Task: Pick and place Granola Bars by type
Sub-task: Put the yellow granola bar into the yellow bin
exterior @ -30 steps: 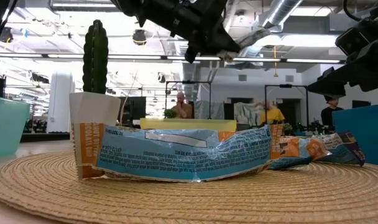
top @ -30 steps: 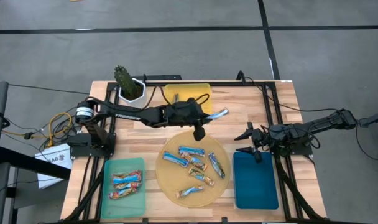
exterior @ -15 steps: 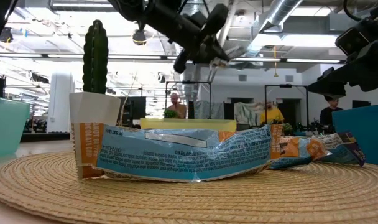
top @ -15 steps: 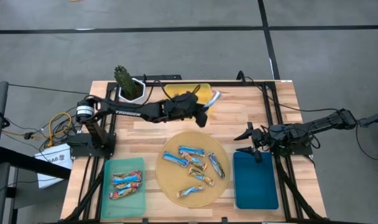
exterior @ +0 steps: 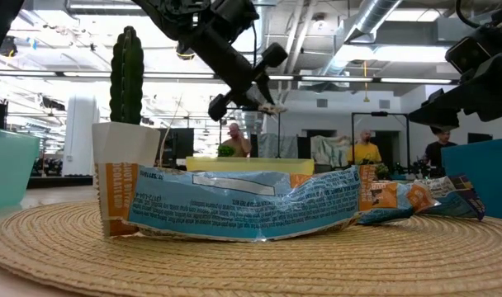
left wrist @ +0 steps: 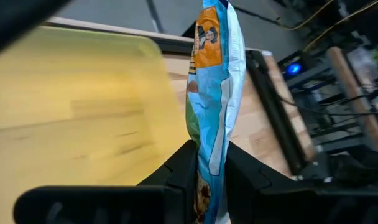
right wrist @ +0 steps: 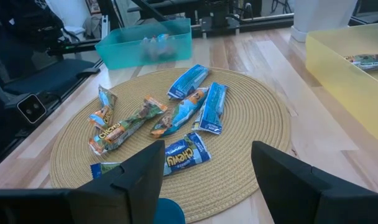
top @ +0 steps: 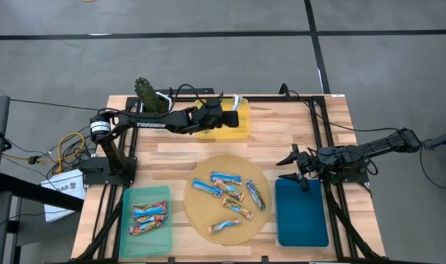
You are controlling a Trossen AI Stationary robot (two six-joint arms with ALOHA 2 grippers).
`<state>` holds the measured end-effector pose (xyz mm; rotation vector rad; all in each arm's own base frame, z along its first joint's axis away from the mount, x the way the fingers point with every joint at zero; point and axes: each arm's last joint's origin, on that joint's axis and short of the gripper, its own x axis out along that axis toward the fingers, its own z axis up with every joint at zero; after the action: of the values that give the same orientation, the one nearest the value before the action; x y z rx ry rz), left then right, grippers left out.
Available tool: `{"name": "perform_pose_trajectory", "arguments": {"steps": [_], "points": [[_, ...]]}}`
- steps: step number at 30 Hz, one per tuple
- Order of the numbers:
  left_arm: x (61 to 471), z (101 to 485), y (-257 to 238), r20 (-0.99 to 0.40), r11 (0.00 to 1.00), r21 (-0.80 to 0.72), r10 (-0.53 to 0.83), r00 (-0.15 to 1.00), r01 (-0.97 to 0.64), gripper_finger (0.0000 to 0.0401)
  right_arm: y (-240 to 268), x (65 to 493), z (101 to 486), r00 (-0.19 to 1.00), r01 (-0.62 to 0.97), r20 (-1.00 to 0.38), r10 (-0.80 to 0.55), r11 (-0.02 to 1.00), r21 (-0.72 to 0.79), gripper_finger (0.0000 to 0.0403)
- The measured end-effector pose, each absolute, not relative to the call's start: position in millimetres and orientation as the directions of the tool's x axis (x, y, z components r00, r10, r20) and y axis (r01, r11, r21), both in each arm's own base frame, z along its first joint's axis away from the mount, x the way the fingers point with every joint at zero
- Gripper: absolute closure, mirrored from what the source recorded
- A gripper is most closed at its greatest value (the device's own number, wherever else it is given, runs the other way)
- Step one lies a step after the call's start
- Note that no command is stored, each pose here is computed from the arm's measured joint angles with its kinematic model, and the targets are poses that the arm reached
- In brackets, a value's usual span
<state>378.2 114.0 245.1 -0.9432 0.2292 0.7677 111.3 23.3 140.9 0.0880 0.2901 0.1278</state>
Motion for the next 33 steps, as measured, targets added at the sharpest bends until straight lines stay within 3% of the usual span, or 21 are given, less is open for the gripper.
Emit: {"name": "perform_pose_trajectory", "arguments": {"steps": [7,17,26,33], "points": [[368.9,236.2,123.3,-0.582,0.312,-0.574,0.495,0.645,-0.757,0.0346,23.3,111.3,140.8,0.95,-0.113,-0.28,0.138,0.988,0.104,0.0168],[344.0,218.6,141.5,-0.758,0.154,-0.436,0.468,0.454,-0.886,0.0346,23.3,111.3,140.8,0.95,-0.112,-0.28,0.138,0.988,0.105,0.0168],[338.3,213.3,148.5,-0.791,0.16,-0.386,0.449,0.415,-0.909,0.0343,23.3,111.3,140.8,0.95,-0.113,-0.28,0.138,0.988,0.105,0.0168],[336.3,213.3,153.0,-0.792,0.148,-0.386,0.453,0.409,-0.911,0.0317,23.3,111.3,140.9,0.95,-0.113,-0.279,0.138,0.988,0.105,0.0168]]}}
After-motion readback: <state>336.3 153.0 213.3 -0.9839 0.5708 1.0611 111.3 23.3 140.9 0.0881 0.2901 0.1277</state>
